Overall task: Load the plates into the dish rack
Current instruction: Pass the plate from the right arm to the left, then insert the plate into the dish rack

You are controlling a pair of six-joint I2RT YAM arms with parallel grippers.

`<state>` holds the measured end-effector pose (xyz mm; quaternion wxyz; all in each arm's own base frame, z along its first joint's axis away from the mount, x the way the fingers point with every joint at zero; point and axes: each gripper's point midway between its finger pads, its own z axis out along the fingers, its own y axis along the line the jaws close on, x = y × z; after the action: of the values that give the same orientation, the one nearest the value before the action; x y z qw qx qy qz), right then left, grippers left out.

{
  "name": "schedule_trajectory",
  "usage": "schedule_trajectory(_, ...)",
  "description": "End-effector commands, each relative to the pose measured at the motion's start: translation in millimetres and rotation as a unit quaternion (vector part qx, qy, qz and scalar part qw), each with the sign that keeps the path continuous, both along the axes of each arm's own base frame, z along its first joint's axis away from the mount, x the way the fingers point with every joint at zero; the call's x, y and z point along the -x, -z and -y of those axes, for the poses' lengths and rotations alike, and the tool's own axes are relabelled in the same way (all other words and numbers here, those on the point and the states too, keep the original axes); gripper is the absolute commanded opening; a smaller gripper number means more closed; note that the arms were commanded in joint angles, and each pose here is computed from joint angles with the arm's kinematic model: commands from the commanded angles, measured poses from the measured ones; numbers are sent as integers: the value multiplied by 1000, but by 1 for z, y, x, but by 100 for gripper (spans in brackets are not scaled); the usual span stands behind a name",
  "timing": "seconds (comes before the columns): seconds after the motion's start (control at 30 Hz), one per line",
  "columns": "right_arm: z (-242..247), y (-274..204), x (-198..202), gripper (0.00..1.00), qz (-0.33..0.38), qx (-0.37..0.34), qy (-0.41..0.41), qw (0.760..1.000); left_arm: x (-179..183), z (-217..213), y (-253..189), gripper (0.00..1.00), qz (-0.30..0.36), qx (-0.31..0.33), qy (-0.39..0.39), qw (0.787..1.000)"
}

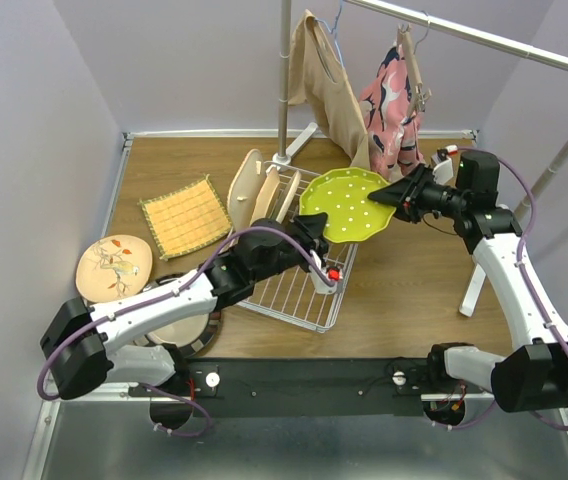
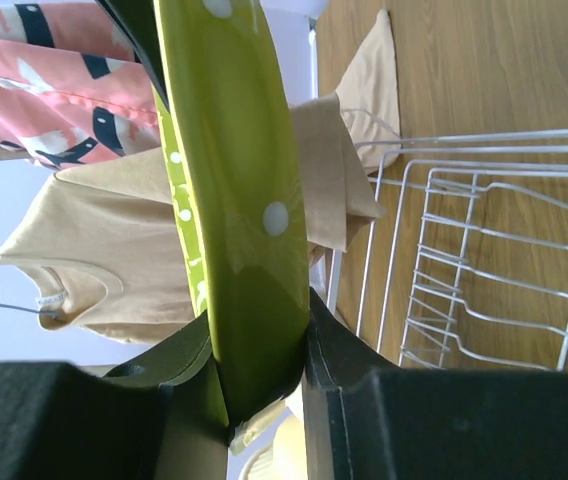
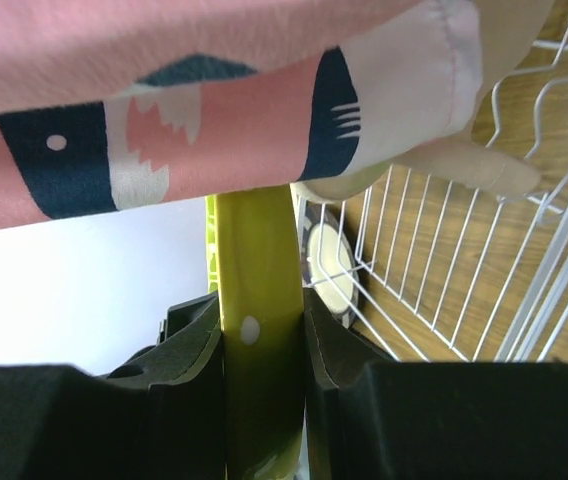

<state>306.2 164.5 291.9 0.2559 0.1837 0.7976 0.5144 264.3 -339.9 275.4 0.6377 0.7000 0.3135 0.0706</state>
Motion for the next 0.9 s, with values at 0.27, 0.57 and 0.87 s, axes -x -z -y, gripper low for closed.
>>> schedule_trajectory(0.27,-4,-36,10,77,96,-8,-34,995,33,-26,-79,0,-59,178,19,982)
schedule_trajectory(0.57,-2,-46,22,98,156,18,-50,986,55,-43,-82,0,-115,214,30,970)
schedule_trajectory(0.87,12,-56,20,100,230,74,-29,970,70,-48,-83,0,-219,253,32,942)
